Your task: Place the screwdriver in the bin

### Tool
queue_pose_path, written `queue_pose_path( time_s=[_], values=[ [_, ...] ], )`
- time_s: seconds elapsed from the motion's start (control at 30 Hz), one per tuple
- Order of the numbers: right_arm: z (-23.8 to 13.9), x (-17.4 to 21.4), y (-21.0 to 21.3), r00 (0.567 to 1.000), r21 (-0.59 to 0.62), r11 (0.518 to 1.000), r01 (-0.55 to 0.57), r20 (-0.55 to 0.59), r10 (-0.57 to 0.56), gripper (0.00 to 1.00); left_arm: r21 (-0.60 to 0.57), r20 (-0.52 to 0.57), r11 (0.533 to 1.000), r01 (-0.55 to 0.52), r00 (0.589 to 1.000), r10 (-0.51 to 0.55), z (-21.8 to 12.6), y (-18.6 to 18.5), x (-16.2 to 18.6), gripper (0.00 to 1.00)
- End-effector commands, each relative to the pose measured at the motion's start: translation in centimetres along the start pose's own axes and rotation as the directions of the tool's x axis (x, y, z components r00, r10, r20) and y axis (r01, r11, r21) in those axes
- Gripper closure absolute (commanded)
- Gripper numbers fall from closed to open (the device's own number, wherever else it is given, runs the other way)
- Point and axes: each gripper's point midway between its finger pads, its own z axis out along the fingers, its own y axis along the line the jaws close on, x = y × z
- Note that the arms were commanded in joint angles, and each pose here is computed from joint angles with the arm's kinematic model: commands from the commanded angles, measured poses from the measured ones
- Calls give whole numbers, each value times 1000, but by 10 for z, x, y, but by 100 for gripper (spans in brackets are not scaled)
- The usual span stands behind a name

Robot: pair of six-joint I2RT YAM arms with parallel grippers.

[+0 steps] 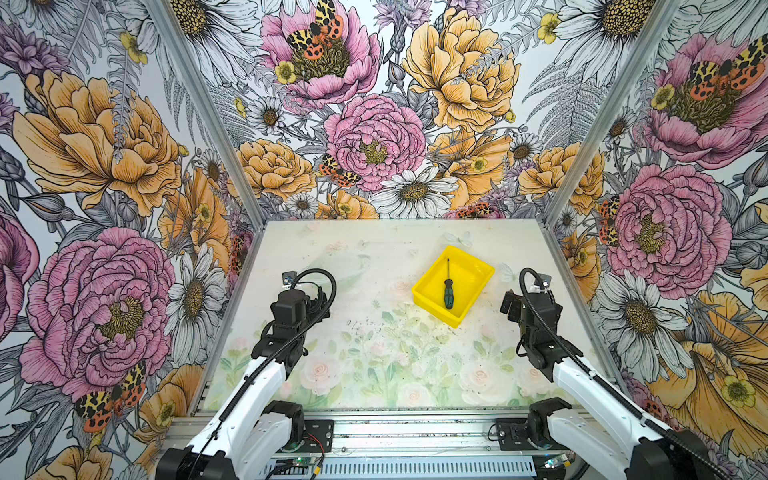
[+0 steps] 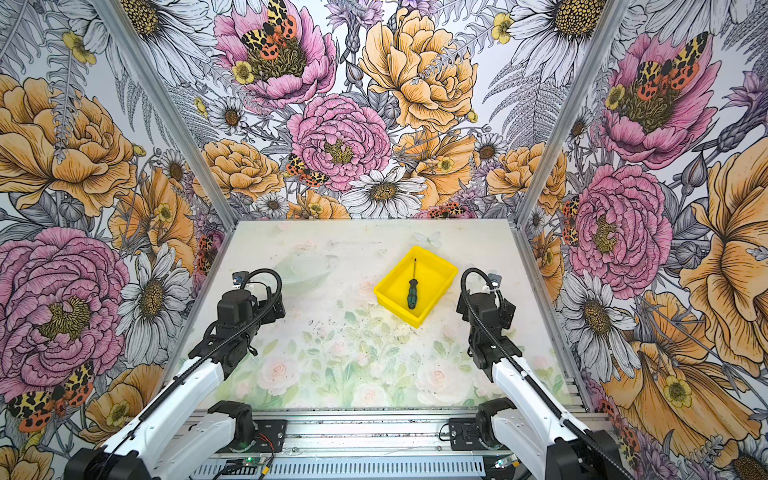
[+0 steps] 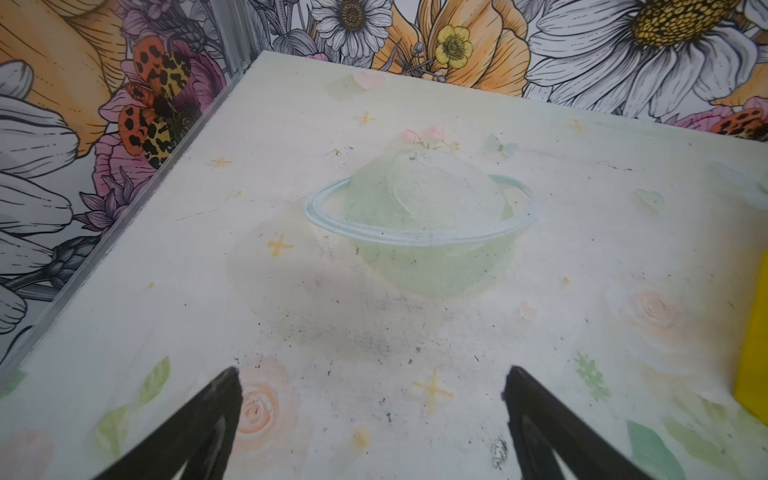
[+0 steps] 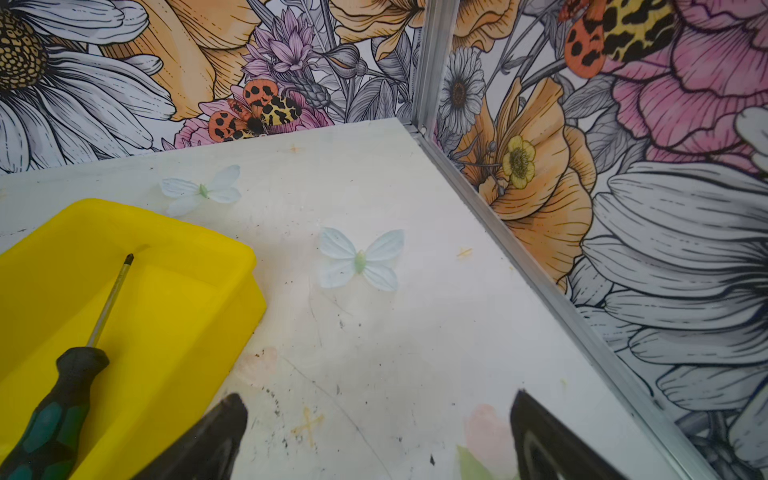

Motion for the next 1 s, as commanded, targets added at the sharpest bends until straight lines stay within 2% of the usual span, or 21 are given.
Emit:
queue_pose_path(
  time_s=[0.0, 0.23, 0.43, 0.57, 0.97],
  values=[
    [17, -35, 6, 992, -13, 999, 46, 118, -44, 0, -66, 156, 998, -2, 988, 12, 9, 15, -30, 1],
    [56, -43, 13, 988, -60, 998, 35, 151, -26, 1, -122, 242, 991, -49, 967, 77, 39, 27, -38, 1],
    [73, -37, 23, 987, -106, 992, 73, 151, -57, 0, -58, 338, 998, -4, 941, 23, 59, 26, -44, 1],
    [75, -30, 17, 985, -101, 994, 44, 171, -27, 1, 25, 342, 999, -20, 940, 10, 70, 15, -40, 1],
    [86, -17, 19, 987, -111, 993, 40, 160, -21, 1, 66, 314, 997, -47, 949, 24, 87, 7, -26, 1]
  ],
)
